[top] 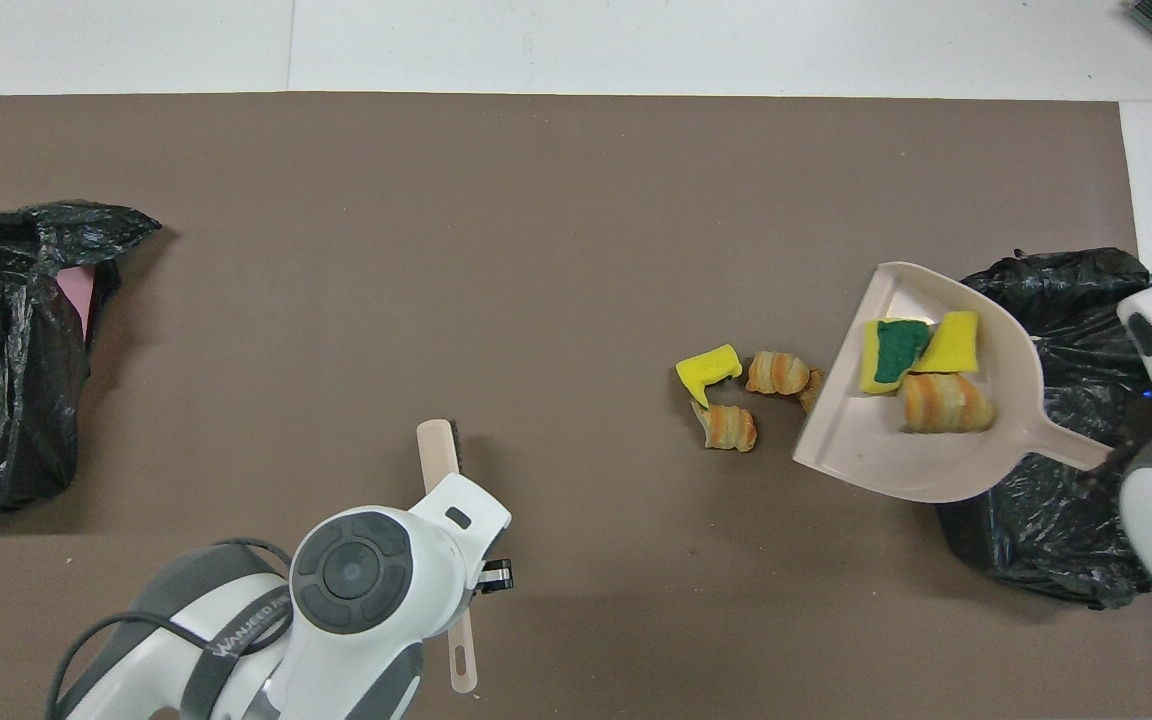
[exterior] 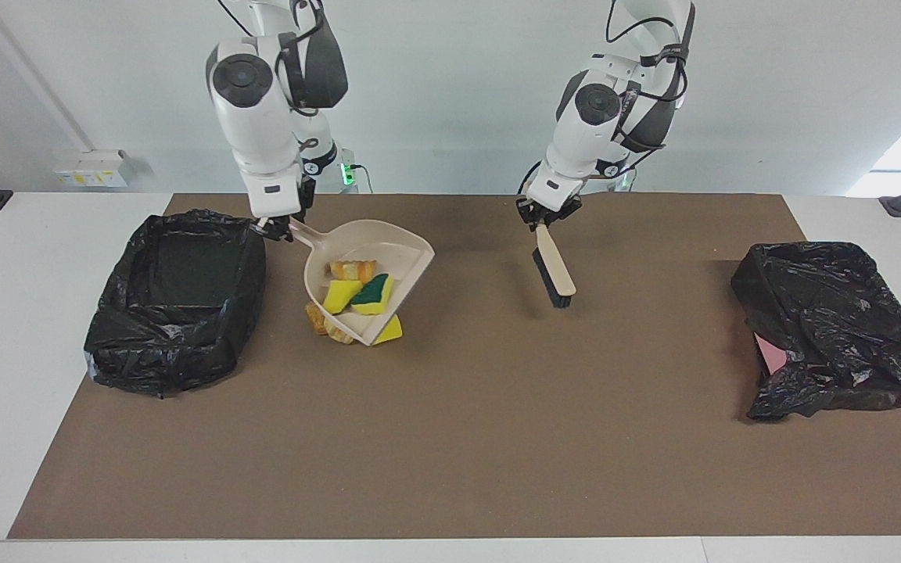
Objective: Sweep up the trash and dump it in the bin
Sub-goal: 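Carry the dustpan to the black bag with the right gripper, then tip the dustpan into the black bag with the right gripper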
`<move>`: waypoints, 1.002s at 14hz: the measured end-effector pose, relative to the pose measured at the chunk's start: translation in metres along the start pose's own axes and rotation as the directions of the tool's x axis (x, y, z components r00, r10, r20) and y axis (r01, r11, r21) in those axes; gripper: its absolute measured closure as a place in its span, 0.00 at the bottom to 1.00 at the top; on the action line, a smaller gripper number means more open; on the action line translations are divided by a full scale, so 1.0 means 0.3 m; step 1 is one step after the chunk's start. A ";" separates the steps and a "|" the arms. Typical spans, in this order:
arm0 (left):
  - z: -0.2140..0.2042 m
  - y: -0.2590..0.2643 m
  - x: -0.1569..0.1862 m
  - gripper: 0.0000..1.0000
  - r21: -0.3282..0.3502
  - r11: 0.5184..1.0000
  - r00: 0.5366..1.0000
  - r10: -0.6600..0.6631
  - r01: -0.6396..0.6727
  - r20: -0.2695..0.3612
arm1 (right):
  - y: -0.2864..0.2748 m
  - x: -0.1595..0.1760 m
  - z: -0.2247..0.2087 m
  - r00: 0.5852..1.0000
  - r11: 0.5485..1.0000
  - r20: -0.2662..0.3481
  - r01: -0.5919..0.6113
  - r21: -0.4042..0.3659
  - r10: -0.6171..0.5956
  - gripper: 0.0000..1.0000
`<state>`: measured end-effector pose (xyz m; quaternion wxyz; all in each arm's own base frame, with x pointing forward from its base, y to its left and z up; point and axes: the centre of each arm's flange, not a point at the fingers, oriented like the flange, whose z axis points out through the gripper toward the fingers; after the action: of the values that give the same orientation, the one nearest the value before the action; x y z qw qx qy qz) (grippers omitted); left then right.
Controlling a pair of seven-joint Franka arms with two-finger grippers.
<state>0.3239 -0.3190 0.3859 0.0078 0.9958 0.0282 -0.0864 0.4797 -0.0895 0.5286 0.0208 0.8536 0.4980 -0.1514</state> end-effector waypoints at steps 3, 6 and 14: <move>0.089 0.086 -0.110 0.75 -0.003 1.000 1.000 0.006 -0.006 -0.028 | 0.112 -0.333 0.072 0.997 0.998 0.059 0.056 -0.033 -0.054 0.68; 0.149 0.125 -0.146 0.75 -0.008 1.000 0.999 -0.011 0.011 -0.040 | 0.134 -0.461 0.091 0.983 0.996 0.173 0.076 -0.048 -0.066 0.68; 0.190 0.135 -0.108 0.45 -0.010 1.000 0.999 0.012 -0.012 -0.040 | 0.120 -0.306 0.127 0.824 0.942 0.512 0.325 -0.078 -0.242 0.68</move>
<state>0.2847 -0.3624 0.3358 0.0129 0.9974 0.0229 -0.0665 0.4593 -0.1922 0.5138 0.1940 0.6976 0.6081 -0.3255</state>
